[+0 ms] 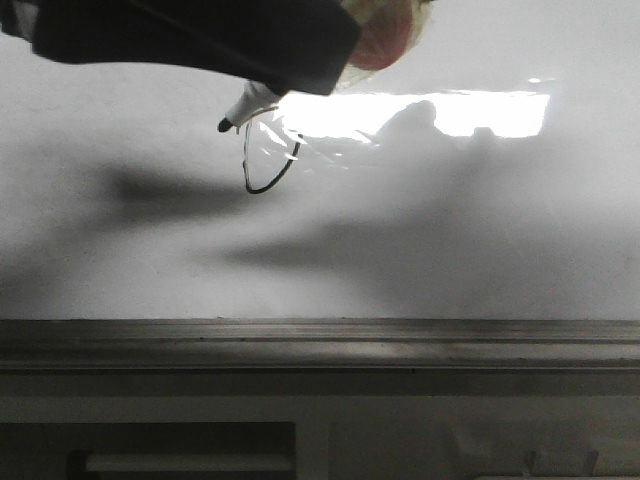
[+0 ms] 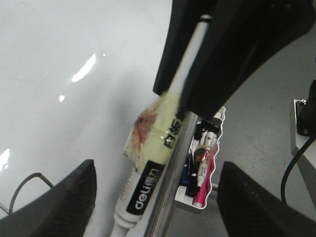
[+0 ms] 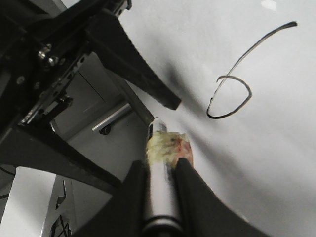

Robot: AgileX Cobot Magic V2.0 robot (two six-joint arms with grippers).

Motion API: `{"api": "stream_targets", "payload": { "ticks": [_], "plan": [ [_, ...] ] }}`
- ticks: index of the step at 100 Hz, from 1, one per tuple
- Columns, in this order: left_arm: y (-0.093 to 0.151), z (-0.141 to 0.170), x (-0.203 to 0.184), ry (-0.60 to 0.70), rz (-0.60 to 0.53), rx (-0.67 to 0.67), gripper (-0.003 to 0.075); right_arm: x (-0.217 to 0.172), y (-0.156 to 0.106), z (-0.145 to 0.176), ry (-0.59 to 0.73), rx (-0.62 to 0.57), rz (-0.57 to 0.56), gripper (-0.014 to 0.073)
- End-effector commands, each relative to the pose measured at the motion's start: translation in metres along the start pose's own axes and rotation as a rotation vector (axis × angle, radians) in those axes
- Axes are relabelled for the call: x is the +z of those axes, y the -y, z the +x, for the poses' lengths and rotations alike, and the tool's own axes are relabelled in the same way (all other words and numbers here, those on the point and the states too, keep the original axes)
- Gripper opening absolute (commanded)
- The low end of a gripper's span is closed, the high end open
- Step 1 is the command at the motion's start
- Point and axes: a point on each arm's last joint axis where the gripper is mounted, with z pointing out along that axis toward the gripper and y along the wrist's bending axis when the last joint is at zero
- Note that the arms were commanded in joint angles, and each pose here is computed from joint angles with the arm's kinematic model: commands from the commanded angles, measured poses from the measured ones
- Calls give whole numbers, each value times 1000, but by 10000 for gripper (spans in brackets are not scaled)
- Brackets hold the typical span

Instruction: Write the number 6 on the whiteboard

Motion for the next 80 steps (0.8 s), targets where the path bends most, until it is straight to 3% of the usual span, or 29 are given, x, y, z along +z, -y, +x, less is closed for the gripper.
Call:
{"api": "stream_targets", "payload": {
  "ticks": [1,36,80],
  "plan": [
    [-3,-17,-3,60,-29,-5,421,-10,-4,-13,86,-5,3,-44],
    [-4,-17,-1,49,-38,20,156,-10,-4,-14,88,0,-2,-44],
    [-4,-17,-1,49,-38,43,134,-9,-6,-14,86,16,-22,-45]
  ]
}}
